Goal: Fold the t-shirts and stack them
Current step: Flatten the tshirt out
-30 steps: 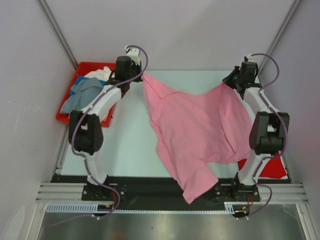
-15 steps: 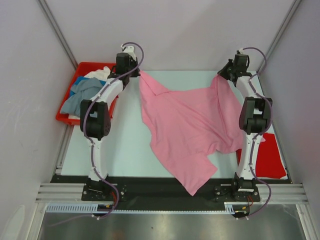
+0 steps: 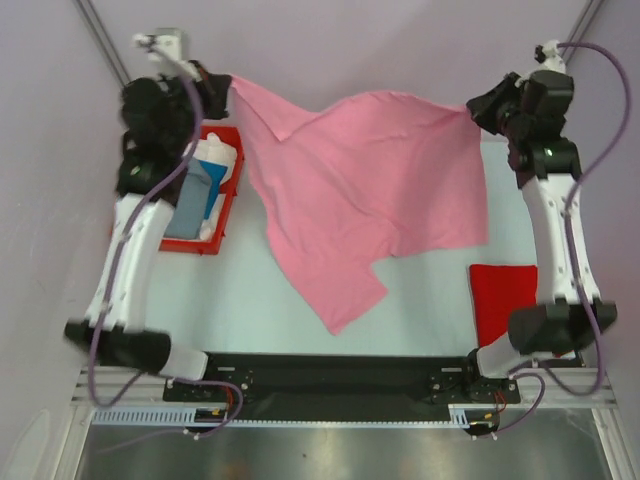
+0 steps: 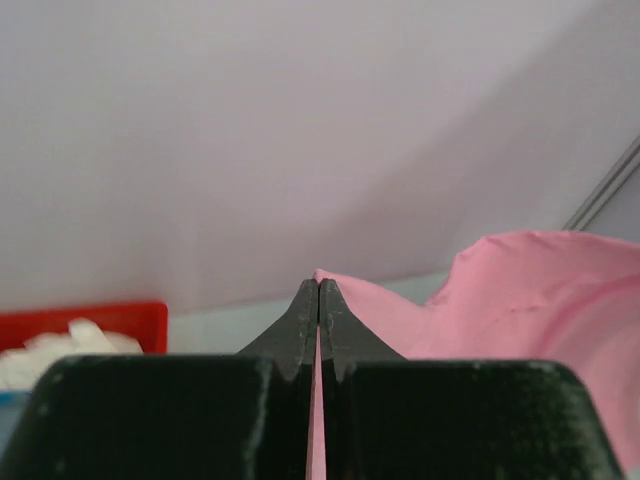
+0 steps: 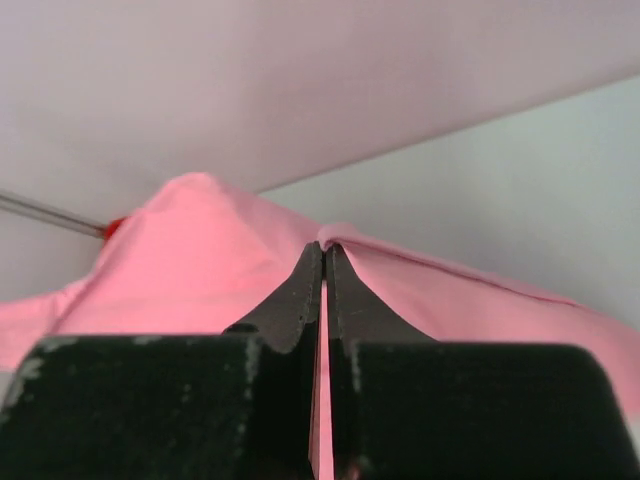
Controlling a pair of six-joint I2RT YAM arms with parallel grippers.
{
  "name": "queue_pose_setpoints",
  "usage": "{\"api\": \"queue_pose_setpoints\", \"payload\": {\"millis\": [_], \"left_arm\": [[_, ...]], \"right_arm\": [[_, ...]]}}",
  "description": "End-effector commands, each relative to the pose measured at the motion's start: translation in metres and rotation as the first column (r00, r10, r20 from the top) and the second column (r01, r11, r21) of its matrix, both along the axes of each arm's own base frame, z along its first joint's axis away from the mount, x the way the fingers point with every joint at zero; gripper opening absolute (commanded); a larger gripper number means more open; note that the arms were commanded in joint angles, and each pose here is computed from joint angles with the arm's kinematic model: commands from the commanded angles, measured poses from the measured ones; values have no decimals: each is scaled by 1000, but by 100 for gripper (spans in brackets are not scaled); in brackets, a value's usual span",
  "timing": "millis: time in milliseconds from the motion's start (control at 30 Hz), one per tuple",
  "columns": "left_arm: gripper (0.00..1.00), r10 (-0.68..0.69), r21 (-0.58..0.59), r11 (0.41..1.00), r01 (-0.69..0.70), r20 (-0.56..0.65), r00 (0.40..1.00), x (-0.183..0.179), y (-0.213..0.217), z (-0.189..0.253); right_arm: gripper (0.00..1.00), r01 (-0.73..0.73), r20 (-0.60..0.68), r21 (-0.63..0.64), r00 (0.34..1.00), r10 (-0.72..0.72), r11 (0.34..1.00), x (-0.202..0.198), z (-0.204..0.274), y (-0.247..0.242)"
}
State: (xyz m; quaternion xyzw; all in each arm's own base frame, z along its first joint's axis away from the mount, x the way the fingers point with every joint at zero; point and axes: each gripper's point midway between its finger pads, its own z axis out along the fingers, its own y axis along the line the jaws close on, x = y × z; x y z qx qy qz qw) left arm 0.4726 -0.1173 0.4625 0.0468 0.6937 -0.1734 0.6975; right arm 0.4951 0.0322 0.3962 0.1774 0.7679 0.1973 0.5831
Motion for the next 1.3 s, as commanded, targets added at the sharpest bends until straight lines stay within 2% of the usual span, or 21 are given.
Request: {"api": "queue_pose_setpoints", "payload": {"millis": [0, 67, 100, 133, 200, 233, 333, 367, 433, 533, 667, 733, 833, 900, 933, 967, 1000, 1133, 1267], "left_arm": [[0, 21, -5, 1000, -20, 236, 972, -111, 27, 97], [0, 48, 8, 999, -52, 266, 963, -145, 39, 110], [0, 55, 11, 998, -60, 291, 955, -162, 43, 118], [0, 63, 4, 998, -68, 348, 936, -196, 50, 136], [0, 88, 3, 995, -97, 397, 914, -231, 60, 150], [0, 107, -14, 993, -113, 450, 886, -263, 68, 163], [0, 120, -32, 992, -121, 523, 844, -311, 79, 181], [0, 116, -41, 993, -112, 562, 819, -334, 83, 188], [0, 145, -71, 989, -128, 590, 794, -353, 93, 196], [0, 130, -78, 992, -104, 614, 779, -364, 92, 203], [0, 110, -52, 994, -98, 570, 814, -326, 80, 196], [0, 95, -24, 995, -96, 514, 853, -289, 68, 184], [0, 97, 3, 994, -109, 439, 893, -223, 52, 159], [0, 91, 54, 991, -121, 386, 918, -183, 42, 134], [0, 92, 83, 989, -126, 327, 941, -143, 32, 110], [0, 95, 93, 988, -127, 291, 952, -123, 30, 96], [0, 79, 123, 986, -110, 232, 969, -86, 20, 68], [0, 110, 102, 987, -126, 143, 983, -23, 20, 33], [0, 87, 60, 993, -99, 174, 981, -5, 14, 45]], "right_arm": [[0, 3, 76, -1, 997, -3, 1000, -86, 51, 4], [0, -23, 78, -8, 997, 23, 1000, -119, 57, 15], [0, -44, 129, -9, 991, 45, 999, -147, 76, 19], [0, -52, 148, -13, 987, 54, 999, -164, 82, 20], [0, -70, 151, -25, 986, 73, 997, -194, 85, 21], [0, -75, 211, -44, 974, 83, 996, -223, 101, 21], [0, -79, 307, -60, 947, 94, 995, -275, 123, 20], [0, -79, 331, -58, 939, 94, 995, -285, 129, 20], [0, -85, 377, -55, 921, 100, 995, -301, 144, 21], [0, -107, 375, -32, 920, 111, 994, -302, 145, 25], [0, -114, 297, 10, 949, 106, 993, -267, 126, 28], [0, -107, 270, 18, 958, 98, 994, -245, 117, 27], [0, -92, 159, 25, 983, 87, 995, -190, 75, 27], [0, -78, 41, 23, 996, 77, 997, -146, 30, 26], [0, -69, 37, 28, 997, 68, 997, -130, 23, 23], [0, -74, -25, 38, 997, 75, 997, -109, -5, 22], [0, -75, 7, 30, 997, 75, 997, -94, -5, 22], [0, -27, -36, 23, 999, 28, 999, -43, -31, 0], [0, -35, -29, 2, 999, 35, 999, -18, -25, -1]]}}
